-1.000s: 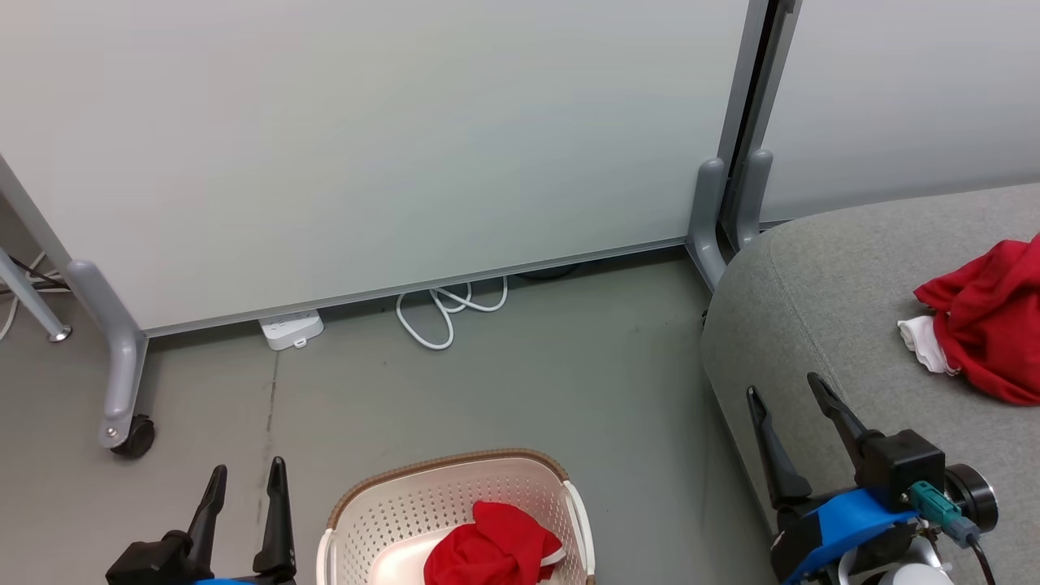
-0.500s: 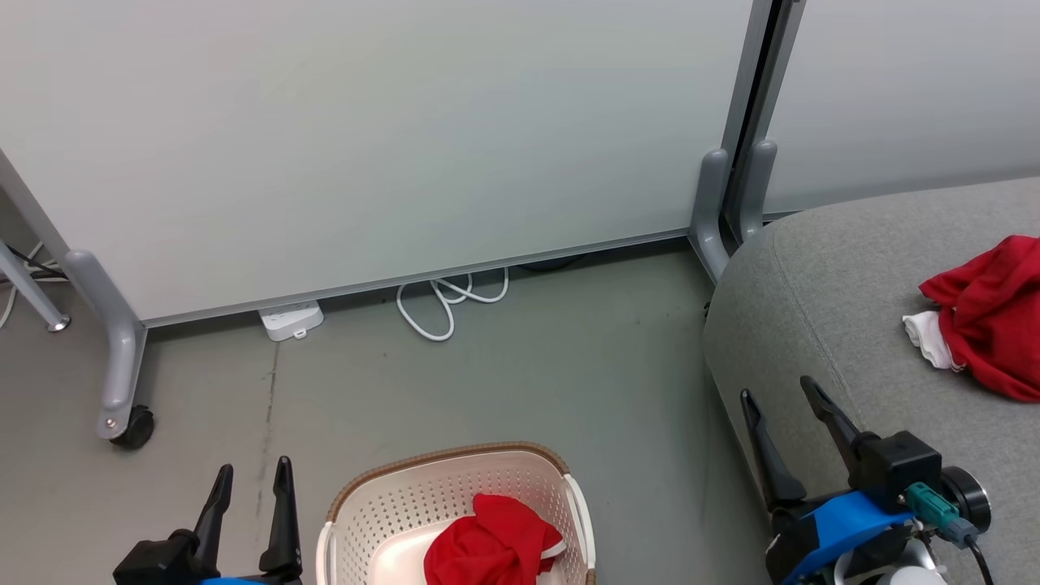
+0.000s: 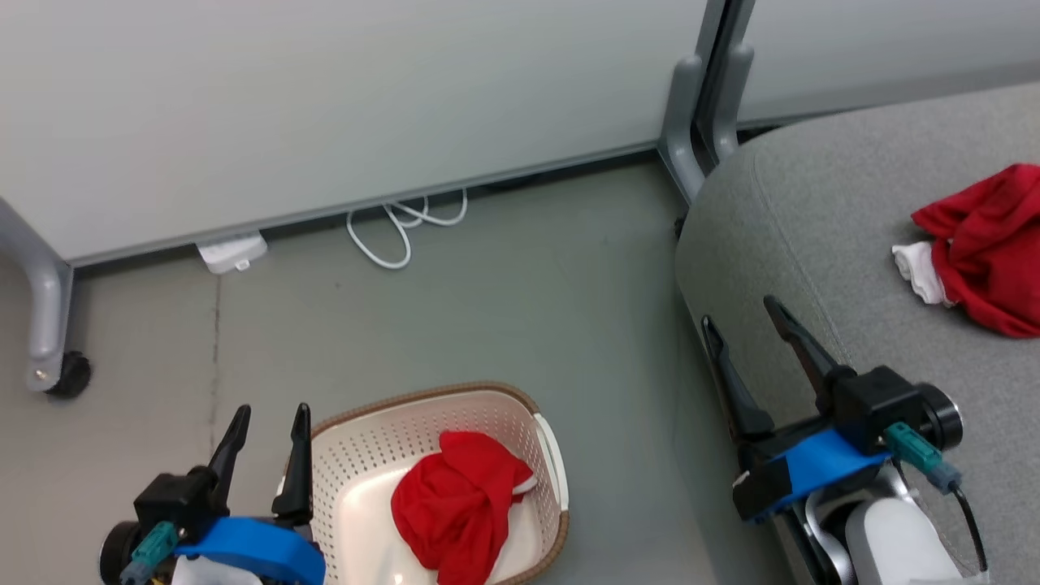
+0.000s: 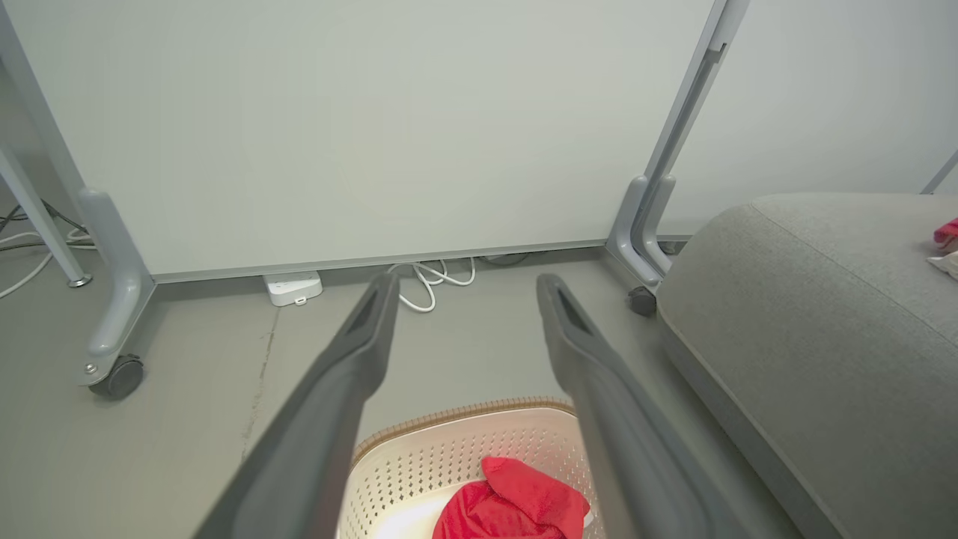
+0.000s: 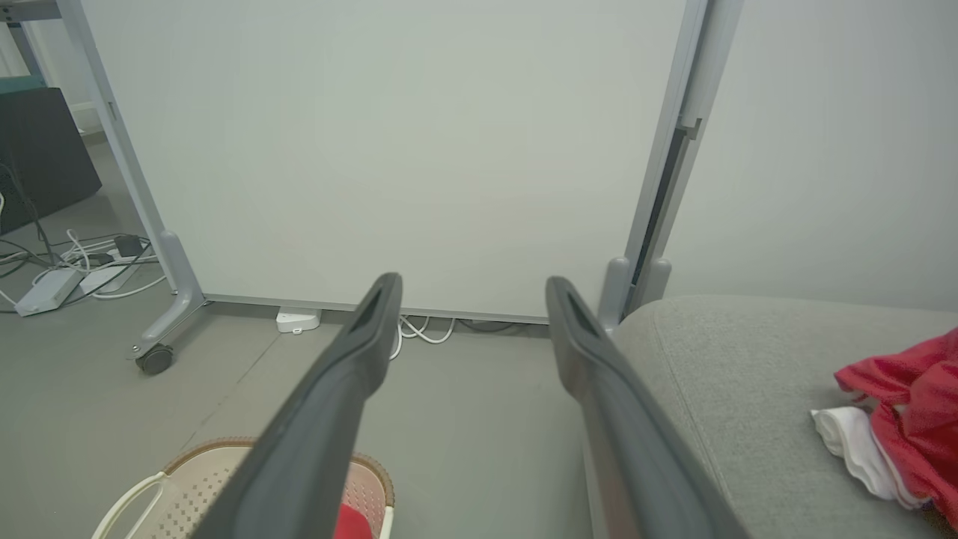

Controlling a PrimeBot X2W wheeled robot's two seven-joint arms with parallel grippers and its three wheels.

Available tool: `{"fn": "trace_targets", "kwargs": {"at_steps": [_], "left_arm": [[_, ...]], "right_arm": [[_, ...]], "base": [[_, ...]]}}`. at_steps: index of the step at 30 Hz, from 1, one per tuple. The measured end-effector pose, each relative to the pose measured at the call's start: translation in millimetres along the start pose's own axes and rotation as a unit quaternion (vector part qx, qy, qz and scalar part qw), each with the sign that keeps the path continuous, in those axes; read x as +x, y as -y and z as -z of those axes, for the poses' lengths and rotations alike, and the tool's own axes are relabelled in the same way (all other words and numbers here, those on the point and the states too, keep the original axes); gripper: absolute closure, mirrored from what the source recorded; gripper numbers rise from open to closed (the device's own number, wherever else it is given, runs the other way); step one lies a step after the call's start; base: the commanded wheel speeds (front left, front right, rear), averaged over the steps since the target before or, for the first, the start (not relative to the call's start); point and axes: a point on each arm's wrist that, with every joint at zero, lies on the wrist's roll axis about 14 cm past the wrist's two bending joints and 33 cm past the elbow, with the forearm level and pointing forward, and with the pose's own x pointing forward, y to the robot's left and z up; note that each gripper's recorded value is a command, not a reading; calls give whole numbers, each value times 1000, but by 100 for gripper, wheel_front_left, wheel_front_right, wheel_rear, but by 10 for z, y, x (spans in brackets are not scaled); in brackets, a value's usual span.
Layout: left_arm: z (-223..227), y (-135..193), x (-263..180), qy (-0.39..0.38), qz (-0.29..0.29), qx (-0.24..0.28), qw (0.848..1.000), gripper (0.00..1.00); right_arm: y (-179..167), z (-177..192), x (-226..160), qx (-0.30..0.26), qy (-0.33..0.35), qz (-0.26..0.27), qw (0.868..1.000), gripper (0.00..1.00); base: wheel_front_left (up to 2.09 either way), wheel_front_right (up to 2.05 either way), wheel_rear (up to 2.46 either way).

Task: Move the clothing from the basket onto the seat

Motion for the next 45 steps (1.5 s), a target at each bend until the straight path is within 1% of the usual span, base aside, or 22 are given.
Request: {"fn": "trace_targets", "kwargs": {"at_steps": [4, 7, 11, 14, 17, 22, 27, 29, 34, 36, 41, 45], "left_arm": [[242, 66, 326, -42, 32, 10, 999, 0], [532, 114, 546, -86, 54, 14, 995, 0], [985, 130, 780, -151, 75, 13, 986, 0], [1361, 129, 902, -205, 87, 10, 975, 0], [1775, 160, 931, -266, 105, 11, 958, 0], [2400, 306, 904, -357, 147, 7, 923, 0], [2923, 297, 811, -431, 180, 27, 884, 0], [3091, 288, 785, -451, 191, 36, 871, 0], [3395, 154, 871, -475, 213, 78, 850, 0], [3497, 159, 887, -482, 224, 90, 842, 0], [3667, 352, 771, -505, 260, 88, 818, 0], [3691, 368, 720, -520, 271, 91, 805, 0]], "right_arm": [[41, 2, 255, -7, 7, -3, 1000, 0], [101, 42, 455, -12, 11, -2, 1000, 0], [200, 163, 696, -17, 10, 2, 1000, 0], [251, 296, 857, -16, 7, 1, 1000, 0], [290, 467, 976, -15, -1, 0, 1000, 0], [346, 872, 1066, -10, -35, 0, 999, 0], [393, 1285, 1069, 2, -73, 3, 997, 0], [404, 1414, 1060, 7, -84, 4, 996, 0], [430, 1617, 1046, 12, -102, 3, 995, 0], [457, 1663, 1032, 12, -107, 5, 994, 0], [526, 1758, 979, 12, -120, 14, 993, 0], [513, 1776, 963, 18, -122, 14, 992, 0]], "base": [[0, 0, 0], [0, 0, 0], [0, 0, 0], [0, 0, 0], [0, 0, 0], [0, 0, 0], [0, 0, 0], [0, 0, 0], [0, 0, 0], [0, 0, 0], [0, 0, 0], [0, 0, 0]]}}
